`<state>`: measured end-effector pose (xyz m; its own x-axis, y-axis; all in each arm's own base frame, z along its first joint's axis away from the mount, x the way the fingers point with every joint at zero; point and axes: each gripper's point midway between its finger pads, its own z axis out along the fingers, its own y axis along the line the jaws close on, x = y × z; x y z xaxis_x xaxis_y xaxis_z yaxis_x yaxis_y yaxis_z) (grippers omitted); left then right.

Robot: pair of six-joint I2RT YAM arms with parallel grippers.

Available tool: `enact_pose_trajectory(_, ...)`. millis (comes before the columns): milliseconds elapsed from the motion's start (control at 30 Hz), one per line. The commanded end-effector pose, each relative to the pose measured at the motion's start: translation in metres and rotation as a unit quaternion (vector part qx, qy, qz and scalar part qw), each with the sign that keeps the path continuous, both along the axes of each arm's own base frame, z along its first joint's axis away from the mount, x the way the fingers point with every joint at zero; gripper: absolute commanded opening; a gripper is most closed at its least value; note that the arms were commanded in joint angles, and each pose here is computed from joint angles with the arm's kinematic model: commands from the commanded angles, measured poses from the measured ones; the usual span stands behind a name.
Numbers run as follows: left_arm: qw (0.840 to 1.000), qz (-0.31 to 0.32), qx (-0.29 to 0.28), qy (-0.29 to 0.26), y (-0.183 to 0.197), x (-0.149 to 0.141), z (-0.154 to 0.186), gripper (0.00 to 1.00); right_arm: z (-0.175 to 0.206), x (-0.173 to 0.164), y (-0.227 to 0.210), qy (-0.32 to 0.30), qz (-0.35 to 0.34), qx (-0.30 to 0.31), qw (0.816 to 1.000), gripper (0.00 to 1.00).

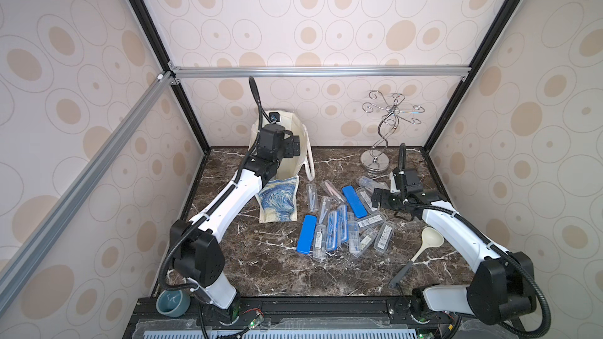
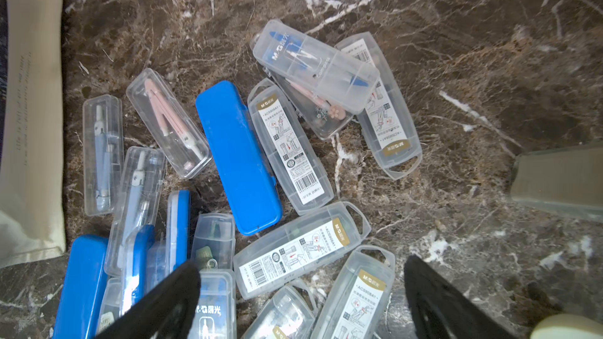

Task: Put the compass set into the canvas bag
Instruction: Pick up the compass set at the center of the board.

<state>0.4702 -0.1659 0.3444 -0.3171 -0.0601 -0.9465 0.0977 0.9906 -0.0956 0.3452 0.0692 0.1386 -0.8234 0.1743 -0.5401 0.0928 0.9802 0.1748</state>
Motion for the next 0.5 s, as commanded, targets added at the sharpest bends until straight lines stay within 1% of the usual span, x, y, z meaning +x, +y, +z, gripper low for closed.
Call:
enact_pose_trajectory(0,0.996,-0.052,0.0,-0.068,-0.02,-0.027,0.042,1.0,-0.001,0.001,-0.002,0.017,0.001,-0.009,1.0,0.98)
enact_pose_trajectory(100,0.987,-0.111,-0.013,-0.114,-0.043,-0.057,0.068,1.0,-0.009,0.003,-0.009,0.032,-0.014,-0.025,0.999,0.98)
enact_pose_trajectory(200,0.975,-0.179,-0.027,-0.132,-0.073,-0.085,0.077,1.0,-0.014,0.005,-0.012,0.044,-0.016,-0.038,0.998,0.98)
enact_pose_trajectory(267,0.967,-0.216,-0.038,-0.128,-0.096,-0.101,0.072,1.0,-0.017,0.007,-0.012,0.051,-0.013,-0.043,0.998,0.97)
enact_pose_trajectory(333,0.962,-0.244,-0.047,-0.114,-0.117,-0.113,0.058,1.0,-0.022,0.008,-0.009,0.061,-0.005,-0.041,0.997,0.96)
enact_pose_trajectory(467,0.956,-0.279,-0.06,-0.068,-0.156,-0.13,0.018,1.0,-0.034,0.003,-0.006,0.089,0.005,-0.04,0.995,0.94)
